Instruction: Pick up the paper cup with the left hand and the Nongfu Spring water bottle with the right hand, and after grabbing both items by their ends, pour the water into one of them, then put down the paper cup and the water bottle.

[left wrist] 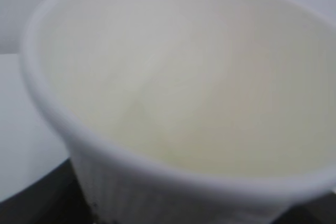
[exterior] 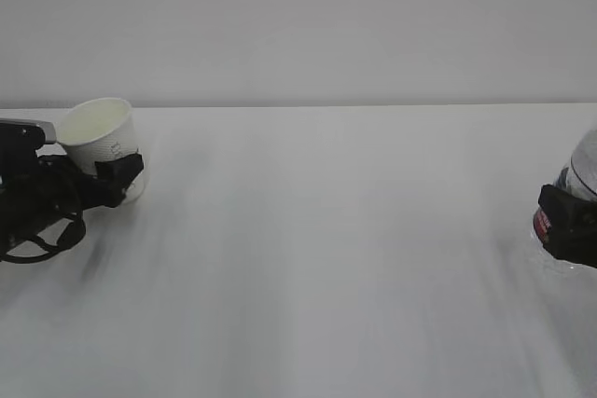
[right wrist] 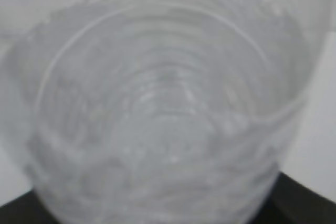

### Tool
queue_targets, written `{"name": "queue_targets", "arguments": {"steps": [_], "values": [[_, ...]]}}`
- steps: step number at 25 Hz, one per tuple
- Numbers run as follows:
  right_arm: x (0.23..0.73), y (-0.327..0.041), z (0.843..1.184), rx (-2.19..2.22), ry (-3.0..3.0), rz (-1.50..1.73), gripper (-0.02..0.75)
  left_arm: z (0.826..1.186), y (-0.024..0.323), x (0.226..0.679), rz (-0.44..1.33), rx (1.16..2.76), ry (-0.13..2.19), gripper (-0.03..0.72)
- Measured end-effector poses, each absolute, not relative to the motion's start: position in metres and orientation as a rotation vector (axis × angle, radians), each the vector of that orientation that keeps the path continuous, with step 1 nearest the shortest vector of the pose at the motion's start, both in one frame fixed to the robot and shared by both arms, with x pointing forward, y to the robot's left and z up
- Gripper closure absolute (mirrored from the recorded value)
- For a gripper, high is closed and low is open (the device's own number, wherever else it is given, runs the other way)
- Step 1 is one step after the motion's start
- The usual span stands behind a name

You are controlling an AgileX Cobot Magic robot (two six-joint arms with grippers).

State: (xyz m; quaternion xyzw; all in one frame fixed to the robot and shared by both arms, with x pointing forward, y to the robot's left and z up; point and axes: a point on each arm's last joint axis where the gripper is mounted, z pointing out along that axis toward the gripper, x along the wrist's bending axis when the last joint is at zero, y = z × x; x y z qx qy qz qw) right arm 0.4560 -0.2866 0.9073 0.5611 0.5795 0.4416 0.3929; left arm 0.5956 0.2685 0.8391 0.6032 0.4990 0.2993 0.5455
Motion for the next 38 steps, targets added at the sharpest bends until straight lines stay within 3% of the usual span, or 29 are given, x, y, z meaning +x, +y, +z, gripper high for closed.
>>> {"name": "queue_targets", "arguments": {"steps": [24,38], "values": [[0.456,-0.287,0.907,1.424,1.471,1.121,0.272,0.867,0.249,0.59,0.556,1.484,0.99,0.148],[0.456,-0.287,0.907,1.424,1.471,1.121,0.273,0.866,0.176,0.57,0.384,1.576,0.809,0.151]]}}
